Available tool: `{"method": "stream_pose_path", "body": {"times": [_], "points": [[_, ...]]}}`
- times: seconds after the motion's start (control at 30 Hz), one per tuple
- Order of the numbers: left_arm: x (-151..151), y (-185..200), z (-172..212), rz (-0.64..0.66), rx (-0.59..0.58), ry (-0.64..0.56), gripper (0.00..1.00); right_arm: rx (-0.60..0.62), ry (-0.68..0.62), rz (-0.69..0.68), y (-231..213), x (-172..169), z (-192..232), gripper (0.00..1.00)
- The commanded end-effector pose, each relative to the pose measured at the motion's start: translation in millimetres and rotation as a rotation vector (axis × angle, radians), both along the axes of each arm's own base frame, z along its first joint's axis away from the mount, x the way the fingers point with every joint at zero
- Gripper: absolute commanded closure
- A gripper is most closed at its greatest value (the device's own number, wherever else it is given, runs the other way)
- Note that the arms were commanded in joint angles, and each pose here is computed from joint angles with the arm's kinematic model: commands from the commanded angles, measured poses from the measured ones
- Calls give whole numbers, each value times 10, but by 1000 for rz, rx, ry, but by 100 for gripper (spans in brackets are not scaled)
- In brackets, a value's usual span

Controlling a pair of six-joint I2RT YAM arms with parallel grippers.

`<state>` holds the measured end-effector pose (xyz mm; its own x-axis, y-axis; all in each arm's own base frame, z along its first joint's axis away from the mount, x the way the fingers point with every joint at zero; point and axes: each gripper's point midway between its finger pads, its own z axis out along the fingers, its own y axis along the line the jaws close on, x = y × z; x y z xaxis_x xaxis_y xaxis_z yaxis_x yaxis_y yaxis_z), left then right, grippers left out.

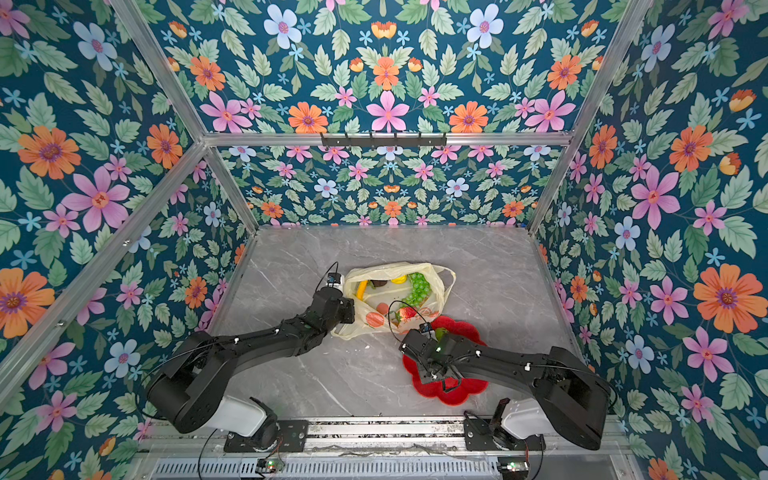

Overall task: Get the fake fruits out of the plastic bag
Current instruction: 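Lower the avocado into the red plate and open the right gripper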

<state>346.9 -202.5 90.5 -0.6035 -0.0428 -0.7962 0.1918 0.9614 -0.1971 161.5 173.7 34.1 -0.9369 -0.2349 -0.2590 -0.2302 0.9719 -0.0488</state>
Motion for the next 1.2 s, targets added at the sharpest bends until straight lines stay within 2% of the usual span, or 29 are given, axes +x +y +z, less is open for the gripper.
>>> {"method": "stream_pose_path", "body": {"times": [0.0, 0.5, 0.8, 1.0, 1.17], "points": [[24, 3, 38, 1, 7, -12, 94, -9, 1, -20, -33, -8, 17, 42], [21, 0, 39, -1, 6, -12, 94, 52, 10, 1, 103, -9, 117, 42], [25, -9, 32, -3, 5, -10, 94, 37, -4, 8, 113, 39, 238, 40], [25, -33, 37, -13, -1, -7, 94, 13, -70, 10, 74, 148, 547, 40], [22, -20, 53, -8, 0, -11, 94, 95, -159, 28, 271, 372, 862, 39]]}}
